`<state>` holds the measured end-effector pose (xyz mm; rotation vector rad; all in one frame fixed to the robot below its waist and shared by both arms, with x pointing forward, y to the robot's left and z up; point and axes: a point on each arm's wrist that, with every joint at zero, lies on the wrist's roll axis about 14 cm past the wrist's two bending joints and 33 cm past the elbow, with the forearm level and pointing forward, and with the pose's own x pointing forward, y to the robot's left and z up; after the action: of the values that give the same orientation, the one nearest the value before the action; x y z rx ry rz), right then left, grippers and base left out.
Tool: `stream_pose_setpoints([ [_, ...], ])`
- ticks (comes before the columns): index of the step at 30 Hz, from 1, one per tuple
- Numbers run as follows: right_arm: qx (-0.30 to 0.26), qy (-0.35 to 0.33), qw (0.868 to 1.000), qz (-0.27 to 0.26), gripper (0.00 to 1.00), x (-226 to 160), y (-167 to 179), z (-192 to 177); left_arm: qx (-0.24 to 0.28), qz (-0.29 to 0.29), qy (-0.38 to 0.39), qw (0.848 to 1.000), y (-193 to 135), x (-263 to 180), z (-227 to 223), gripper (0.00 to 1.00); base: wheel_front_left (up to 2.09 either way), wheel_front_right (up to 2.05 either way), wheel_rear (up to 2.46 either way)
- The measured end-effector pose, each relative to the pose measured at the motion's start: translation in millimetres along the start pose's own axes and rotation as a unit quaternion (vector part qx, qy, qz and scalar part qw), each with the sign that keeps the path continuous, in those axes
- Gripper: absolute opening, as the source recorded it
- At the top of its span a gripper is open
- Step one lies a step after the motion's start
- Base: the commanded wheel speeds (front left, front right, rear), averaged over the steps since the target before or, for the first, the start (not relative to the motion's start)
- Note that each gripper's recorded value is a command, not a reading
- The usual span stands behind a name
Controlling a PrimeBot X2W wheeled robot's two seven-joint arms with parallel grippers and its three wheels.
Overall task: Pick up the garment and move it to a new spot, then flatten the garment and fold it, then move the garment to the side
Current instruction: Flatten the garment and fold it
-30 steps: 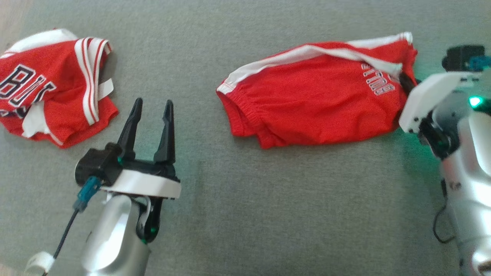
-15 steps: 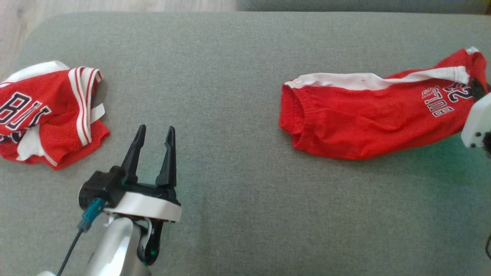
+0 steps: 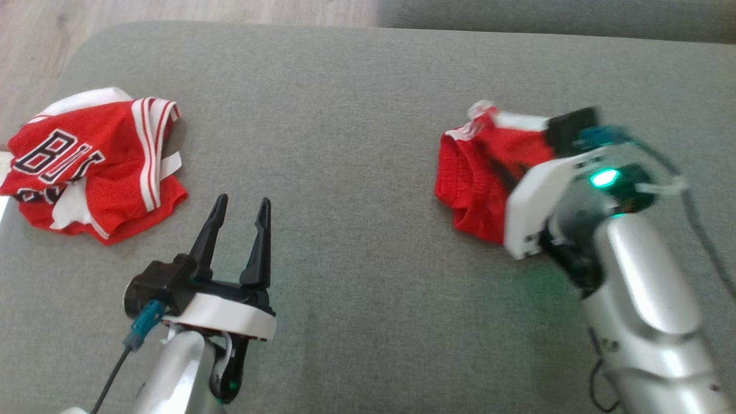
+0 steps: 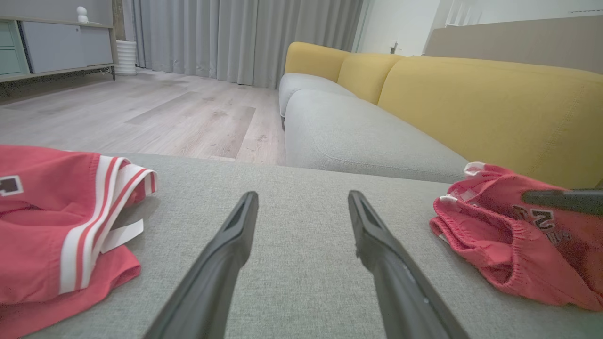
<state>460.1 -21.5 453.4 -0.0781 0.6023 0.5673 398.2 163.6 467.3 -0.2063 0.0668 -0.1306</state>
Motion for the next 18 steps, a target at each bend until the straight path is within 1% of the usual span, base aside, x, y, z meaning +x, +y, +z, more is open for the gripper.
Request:
stream_pose_setpoints([
  [3,-0.01,0.024,0.999,0.027,0.0,12,21,-10,-0.004,0.002,0.001,1.0,1,-2,-1,1.0,0.0,0.0,0.0],
  [7,-0.008,0.034,0.999,0.04,0.0,24,28,-14,-0.003,0.003,0.004,1.0,1,-5,-2,1.0,0.0,0.0,0.0],
  [8,-0.003,0.028,0.999,0.044,0.26,26,30,-12,-0.005,0.004,0.004,1.0,2,-5,-2,1.0,0.0,0.0,0.0],
  [9,0.003,0.019,0.999,0.047,1.0,28,32,-9,-0.007,0.006,0.003,1.0,2,-6,-2,1.0,0.0,0.0,0.0],
  [13,0.031,-0.049,0.997,0.059,1.0,26,37,20,-0.007,0.005,0.0,1.0,2,-7,0,1.0,0.0,0.0,0.0],
  [16,0.068,-0.118,0.989,0.061,1.0,15,31,52,-0.008,0.003,-0.003,1.0,0,-10,2,1.0,0.0,0.0,0.0],
  [18,0.072,-0.156,0.984,0.051,1.0,3,23,69,-0.009,0.003,-0.002,1.0,-2,-15,1,1.0,0.0,0.0,0.0],
])
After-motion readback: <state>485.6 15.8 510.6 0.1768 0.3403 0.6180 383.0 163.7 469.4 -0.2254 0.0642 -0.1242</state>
